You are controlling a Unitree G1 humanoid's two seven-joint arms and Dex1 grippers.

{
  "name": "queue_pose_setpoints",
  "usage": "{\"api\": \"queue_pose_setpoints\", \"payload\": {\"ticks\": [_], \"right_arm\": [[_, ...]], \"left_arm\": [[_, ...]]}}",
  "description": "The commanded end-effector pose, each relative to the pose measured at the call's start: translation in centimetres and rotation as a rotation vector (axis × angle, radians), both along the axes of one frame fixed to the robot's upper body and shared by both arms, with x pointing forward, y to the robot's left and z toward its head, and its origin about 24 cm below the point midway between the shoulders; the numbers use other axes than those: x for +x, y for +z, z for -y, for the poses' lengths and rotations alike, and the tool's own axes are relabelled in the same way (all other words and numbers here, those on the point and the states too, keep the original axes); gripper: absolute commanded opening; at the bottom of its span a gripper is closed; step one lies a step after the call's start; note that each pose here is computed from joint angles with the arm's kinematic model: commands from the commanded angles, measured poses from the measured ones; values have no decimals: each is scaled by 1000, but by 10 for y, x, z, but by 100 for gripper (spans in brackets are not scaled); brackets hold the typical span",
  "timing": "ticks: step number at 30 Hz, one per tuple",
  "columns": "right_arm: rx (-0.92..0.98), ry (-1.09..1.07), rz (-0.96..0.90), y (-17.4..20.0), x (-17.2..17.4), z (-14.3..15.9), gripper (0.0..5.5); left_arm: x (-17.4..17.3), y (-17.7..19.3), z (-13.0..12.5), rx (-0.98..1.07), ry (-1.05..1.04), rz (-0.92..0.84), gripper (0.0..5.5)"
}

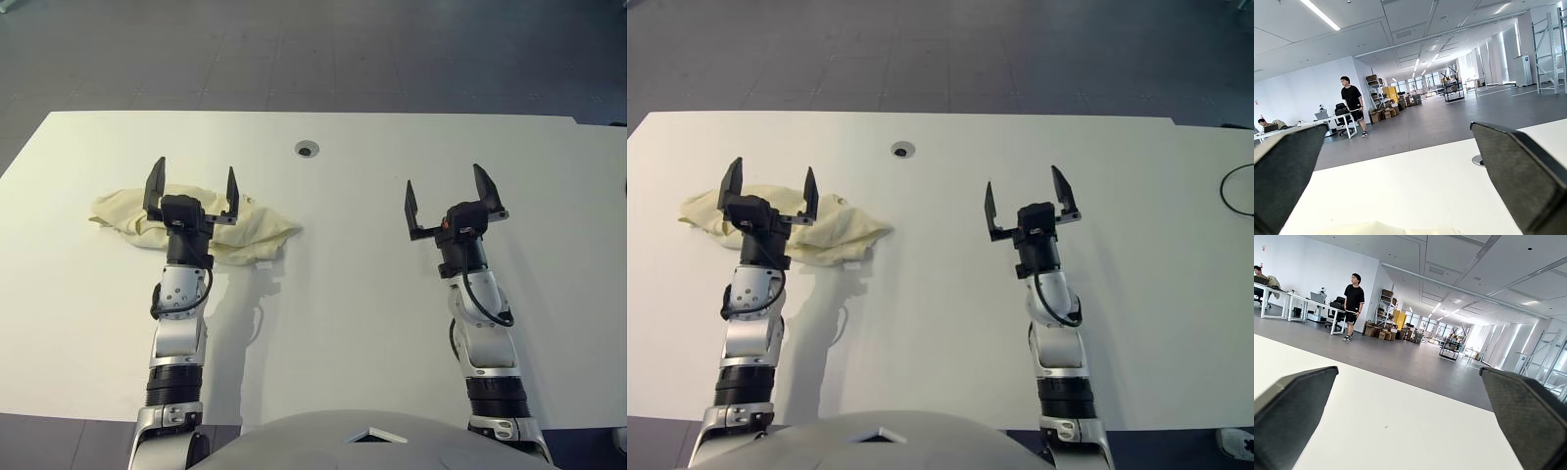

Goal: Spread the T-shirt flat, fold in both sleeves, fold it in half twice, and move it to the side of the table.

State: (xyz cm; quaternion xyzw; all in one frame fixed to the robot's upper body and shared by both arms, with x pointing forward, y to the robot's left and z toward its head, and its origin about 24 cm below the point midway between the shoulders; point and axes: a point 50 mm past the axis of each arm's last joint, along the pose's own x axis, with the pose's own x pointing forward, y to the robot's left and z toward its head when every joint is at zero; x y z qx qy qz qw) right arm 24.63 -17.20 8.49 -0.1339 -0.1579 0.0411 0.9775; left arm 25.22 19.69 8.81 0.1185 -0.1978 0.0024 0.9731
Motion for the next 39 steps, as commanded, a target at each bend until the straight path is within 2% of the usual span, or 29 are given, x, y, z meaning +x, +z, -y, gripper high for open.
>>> {"api": "queue_pose_setpoints", "payload": {"ticks": [1, 26, 34, 39], "right_arm": [[-13, 5, -4, 0, 0, 0, 538], [-16, -3, -6, 0, -1, 1, 538], [44, -250, -50, -3, 5, 36, 538], [55, -222, -68, -1, 5, 35, 538]], "left_arm": [[-1, 0, -1, 15, 0, -6, 540], [-2, 1, 0, 16, -2, -4, 540], [-3, 1, 1, 17, -6, -4, 540], [-3, 4, 2, 19, -5, 2, 540]]}}
